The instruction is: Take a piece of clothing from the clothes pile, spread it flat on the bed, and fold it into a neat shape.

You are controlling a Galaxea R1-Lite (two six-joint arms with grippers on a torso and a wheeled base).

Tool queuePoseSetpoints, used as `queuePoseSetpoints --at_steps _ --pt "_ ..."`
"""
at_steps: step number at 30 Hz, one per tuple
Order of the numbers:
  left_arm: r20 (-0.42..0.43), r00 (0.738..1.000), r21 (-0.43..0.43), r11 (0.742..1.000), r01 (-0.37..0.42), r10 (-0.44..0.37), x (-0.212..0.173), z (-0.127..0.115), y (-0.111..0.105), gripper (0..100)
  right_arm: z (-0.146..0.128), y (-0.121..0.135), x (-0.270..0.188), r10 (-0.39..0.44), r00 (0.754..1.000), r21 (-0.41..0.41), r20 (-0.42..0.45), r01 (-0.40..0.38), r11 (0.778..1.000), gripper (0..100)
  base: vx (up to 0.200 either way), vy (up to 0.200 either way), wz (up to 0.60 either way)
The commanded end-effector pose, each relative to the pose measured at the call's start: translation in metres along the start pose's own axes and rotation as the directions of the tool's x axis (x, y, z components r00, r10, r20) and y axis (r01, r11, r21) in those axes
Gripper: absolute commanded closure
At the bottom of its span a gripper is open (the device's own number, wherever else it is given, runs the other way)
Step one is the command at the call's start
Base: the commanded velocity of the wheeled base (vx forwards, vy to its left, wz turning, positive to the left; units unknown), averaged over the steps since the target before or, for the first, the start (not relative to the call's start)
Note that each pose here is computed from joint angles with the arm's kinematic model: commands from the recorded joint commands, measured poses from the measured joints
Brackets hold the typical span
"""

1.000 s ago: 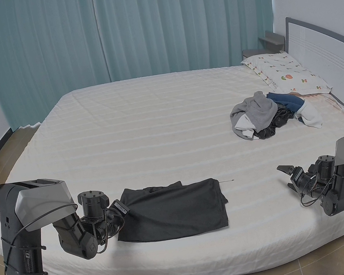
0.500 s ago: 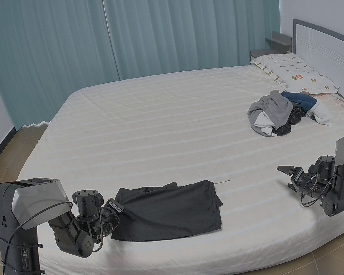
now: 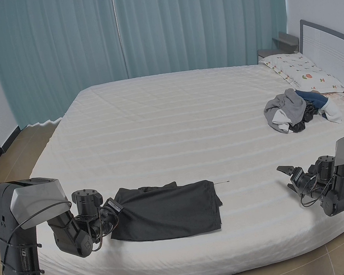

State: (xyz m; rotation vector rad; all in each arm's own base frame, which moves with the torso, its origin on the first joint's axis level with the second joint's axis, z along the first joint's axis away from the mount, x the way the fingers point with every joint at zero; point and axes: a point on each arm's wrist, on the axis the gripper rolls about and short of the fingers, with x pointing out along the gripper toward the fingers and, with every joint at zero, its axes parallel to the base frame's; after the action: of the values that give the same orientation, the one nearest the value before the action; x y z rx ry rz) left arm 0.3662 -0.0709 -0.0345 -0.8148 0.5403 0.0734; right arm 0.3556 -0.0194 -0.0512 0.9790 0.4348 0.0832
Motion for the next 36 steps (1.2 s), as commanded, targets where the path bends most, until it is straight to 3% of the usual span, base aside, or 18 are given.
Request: queuePoseSetpoints --at_steps 1,7,17,18,26,36 --pt "0.002 1.000 -0.005 1.000 0.002 -0.002 -0.001 0.001 -0.001 100 0.000 0.000 0.000 0.006 1.000 -0.004 0.005 -0.006 1.000 0 0.000 0.200 0.00" --pt "-0.016 1.000 -0.010 1.000 0.000 0.000 -0.006 -0.001 -0.002 100 0.000 0.001 0.000 0.007 1.000 -0.004 0.004 -0.007 1.000 0 0.000 0.200 0.00" --pt "-0.026 1.000 -0.009 1.000 -0.001 0.001 -0.008 -0.004 -0.002 100 0.000 0.001 0.000 0.007 1.000 -0.004 0.004 -0.007 1.000 0 0.000 0.000 0.00" --pt "-0.028 1.000 -0.008 1.000 -0.001 0.000 -0.008 -0.004 -0.002 0 0.000 0.001 0.000 0.007 1.000 -0.004 0.004 -0.007 1.000 0 0.000 0.000 0.00" --pt "-0.032 0.999 -0.009 1.000 -0.005 0.005 -0.009 -0.005 -0.001 0 0.000 0.001 0.000 0.007 1.000 -0.004 0.004 -0.007 1.000 0 0.000 0.000 0.00" --pt "0.033 0.999 -0.086 0.996 0.004 -0.001 -0.014 0.022 0.002 0 -0.001 0.001 -0.003 -0.004 1.000 0.002 0.004 0.004 1.000 0 0.000 0.000 0.00"
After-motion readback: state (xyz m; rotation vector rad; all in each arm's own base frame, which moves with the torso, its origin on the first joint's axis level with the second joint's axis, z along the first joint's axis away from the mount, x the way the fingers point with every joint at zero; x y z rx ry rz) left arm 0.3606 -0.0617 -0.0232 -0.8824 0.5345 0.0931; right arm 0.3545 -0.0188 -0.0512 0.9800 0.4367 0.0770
